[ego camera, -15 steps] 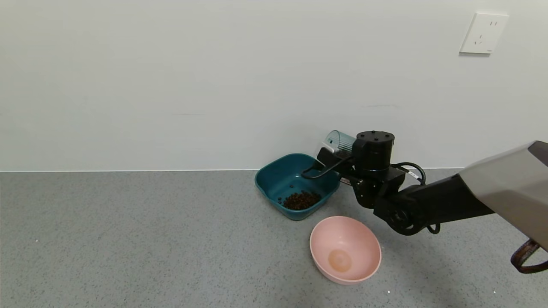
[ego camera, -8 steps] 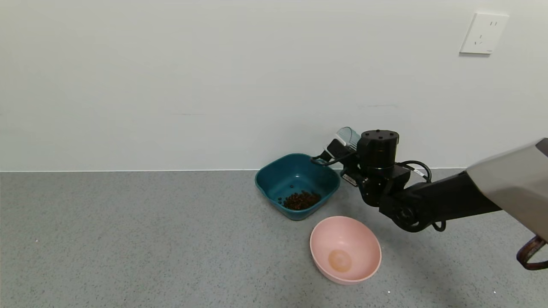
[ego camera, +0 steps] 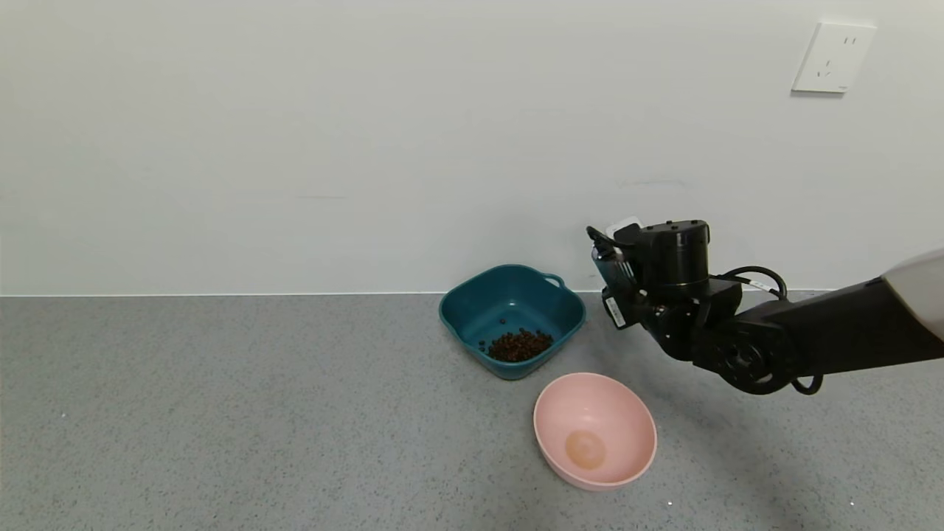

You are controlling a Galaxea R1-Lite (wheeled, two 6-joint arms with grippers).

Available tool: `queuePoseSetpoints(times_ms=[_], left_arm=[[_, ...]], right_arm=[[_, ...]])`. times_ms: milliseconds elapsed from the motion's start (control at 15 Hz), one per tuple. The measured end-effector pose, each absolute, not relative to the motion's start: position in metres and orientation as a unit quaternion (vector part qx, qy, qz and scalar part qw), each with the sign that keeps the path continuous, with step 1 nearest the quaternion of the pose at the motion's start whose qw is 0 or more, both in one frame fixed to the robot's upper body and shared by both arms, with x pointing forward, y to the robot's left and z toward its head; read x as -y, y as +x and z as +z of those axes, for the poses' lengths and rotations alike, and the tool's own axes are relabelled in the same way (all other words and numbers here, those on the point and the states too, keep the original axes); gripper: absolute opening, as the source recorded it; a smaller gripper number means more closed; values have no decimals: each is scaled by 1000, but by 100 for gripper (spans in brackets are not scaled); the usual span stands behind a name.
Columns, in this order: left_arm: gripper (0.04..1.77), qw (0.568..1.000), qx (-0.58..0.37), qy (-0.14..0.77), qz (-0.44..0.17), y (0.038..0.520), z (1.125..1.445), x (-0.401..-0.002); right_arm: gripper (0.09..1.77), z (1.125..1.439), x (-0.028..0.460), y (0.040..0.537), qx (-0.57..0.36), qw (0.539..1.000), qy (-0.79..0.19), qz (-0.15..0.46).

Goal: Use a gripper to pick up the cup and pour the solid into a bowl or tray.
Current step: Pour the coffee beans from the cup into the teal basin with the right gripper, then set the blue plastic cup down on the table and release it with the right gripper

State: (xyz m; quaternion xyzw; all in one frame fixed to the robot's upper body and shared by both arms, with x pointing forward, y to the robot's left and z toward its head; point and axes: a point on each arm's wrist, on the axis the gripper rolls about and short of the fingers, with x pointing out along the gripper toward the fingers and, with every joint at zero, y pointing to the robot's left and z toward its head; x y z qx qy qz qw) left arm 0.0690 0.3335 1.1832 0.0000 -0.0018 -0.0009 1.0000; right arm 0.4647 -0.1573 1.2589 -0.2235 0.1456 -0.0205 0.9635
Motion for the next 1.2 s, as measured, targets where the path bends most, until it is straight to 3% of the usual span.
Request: queuePoseSetpoints(times_ms=[600, 933, 1200], left_arm=[[175, 1000, 2, 0, -1, 69, 1183, -334], [175, 1000, 2, 0, -1, 69, 1183, -334], [175, 1000, 2, 0, -1, 69, 1183, -334]], right_arm=[[137, 1268, 187, 447, -138, 989, -30, -46], [137, 1262, 206, 445, -113, 993, 5, -27], [137, 1253, 224, 445, -111, 993, 8, -47]])
